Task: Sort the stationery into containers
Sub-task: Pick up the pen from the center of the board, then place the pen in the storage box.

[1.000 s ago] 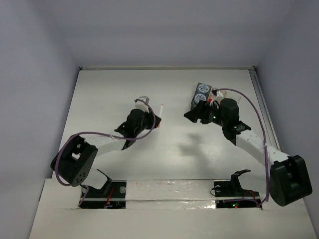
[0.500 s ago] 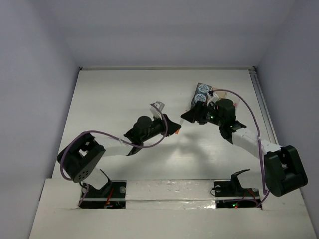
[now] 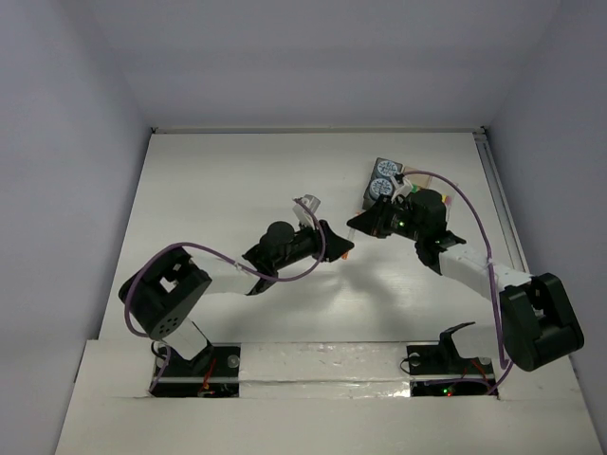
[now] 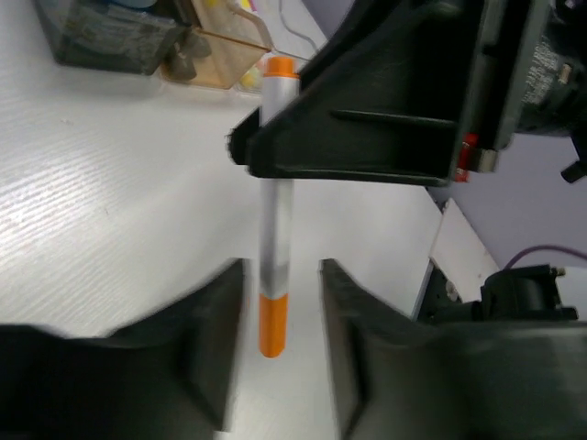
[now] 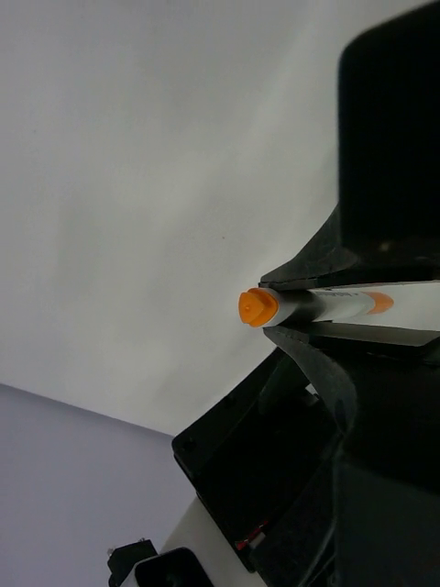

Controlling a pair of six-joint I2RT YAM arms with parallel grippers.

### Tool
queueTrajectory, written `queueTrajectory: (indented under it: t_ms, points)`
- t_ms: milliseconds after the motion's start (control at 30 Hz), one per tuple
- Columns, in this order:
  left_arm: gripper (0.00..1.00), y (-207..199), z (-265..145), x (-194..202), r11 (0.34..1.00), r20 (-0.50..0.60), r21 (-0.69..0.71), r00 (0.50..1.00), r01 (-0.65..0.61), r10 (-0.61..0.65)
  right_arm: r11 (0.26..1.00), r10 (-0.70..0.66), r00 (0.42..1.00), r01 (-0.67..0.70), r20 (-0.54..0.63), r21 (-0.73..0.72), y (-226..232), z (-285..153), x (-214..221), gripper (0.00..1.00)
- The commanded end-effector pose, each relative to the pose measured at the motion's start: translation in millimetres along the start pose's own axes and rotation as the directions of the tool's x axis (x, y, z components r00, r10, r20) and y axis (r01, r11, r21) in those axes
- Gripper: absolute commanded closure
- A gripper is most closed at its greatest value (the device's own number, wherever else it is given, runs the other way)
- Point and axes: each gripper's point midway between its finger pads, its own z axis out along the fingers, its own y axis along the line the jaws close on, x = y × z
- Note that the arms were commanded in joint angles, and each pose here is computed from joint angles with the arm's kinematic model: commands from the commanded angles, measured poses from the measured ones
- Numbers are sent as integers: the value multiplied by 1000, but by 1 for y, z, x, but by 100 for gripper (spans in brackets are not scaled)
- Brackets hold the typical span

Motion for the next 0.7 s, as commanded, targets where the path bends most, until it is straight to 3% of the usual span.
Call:
queueTrajectory:
  t_ms: [0,67,133,167,233,400,533,667]
  points:
    - [58,-35,5,-31,993,84,105,996,-49,40,999,-44,998,44,35,13,-1,0,-7,100]
    - [38,-32,1,-29,994,87,93,995,-65,57,998,-53,997,52,48,33,-2,-1,-10,100]
    - [25,-37,-6,-35,990,110,99,990,-98,87,995,-59,995,53,75,80,-7,-4,-16,100]
    - [12,-33,-10,-33,991,108,83,989,-105,96,993,-71,993,62,91,98,-8,-5,-22,100]
    - [2,-39,-18,-40,988,133,84,984,-128,116,986,-76,991,57,114,158,-15,-8,-29,100]
    - [1,-35,-47,-45,984,163,25,972,-174,168,945,-142,975,82,172,317,-28,-21,-59,100]
    - [1,-28,-68,-45,980,176,-30,964,-198,200,833,-242,933,59,266,551,-62,-57,-118,100]
    - [1,-17,-86,-39,975,180,-77,959,-209,220,672,-282,887,-89,366,735,-125,-131,-182,100]
